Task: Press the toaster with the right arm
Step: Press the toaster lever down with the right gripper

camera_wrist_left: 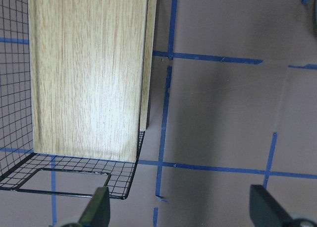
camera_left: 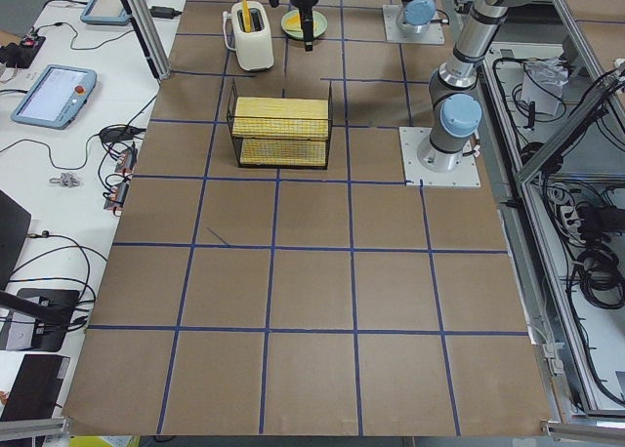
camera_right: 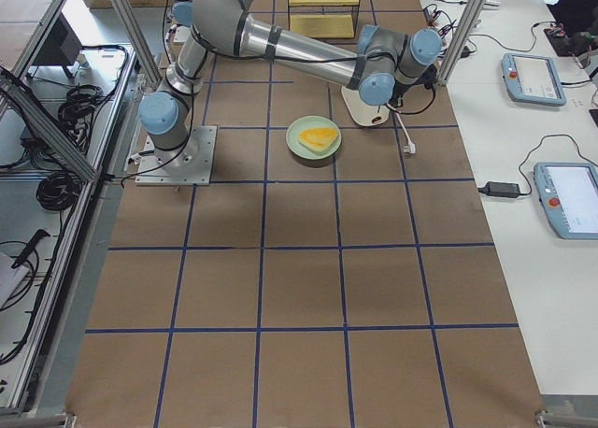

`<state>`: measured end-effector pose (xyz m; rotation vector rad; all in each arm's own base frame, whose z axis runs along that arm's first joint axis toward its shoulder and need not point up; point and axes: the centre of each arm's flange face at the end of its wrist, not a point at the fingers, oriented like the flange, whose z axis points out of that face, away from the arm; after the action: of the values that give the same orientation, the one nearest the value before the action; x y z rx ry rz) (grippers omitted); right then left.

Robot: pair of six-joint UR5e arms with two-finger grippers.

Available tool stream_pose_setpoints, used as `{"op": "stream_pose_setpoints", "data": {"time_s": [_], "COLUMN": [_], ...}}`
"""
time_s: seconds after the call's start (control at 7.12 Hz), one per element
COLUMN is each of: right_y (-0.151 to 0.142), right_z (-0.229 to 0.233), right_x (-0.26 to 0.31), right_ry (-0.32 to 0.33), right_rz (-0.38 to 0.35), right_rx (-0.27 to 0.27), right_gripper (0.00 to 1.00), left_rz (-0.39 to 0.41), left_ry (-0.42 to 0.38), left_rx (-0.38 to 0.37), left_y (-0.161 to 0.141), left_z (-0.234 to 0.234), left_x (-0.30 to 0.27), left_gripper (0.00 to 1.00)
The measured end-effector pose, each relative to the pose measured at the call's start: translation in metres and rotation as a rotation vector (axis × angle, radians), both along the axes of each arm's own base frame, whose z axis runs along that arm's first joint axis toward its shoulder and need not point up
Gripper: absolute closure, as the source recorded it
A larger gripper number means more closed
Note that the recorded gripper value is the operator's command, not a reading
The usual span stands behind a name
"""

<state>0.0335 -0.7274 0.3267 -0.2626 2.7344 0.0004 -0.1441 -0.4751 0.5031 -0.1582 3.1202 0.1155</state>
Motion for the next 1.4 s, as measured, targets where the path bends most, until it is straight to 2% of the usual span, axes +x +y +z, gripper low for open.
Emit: {"op": "stream_pose_setpoints", "data": {"time_s": [0.42,1.4], "right_y": [-0.005,-0.011], "right_z": [-0.009,-0.043], "right_x": [0.001,0.004], "right_ry": [0.001,-0.027], "right_rz": [0.0,0.008], "right_rx": [-0.006,0.035], "right_gripper": [0.98,0.98], "left_rz": [0.0,0.0], "left_ry": [0.0,0.0], "left_rx": [0.0,-0.001], "left_y": [0.0,0.0], "left_z": [0.0,0.0], "left_x": [0.0,0.0], "left_gripper": [0.0,0.0]}}
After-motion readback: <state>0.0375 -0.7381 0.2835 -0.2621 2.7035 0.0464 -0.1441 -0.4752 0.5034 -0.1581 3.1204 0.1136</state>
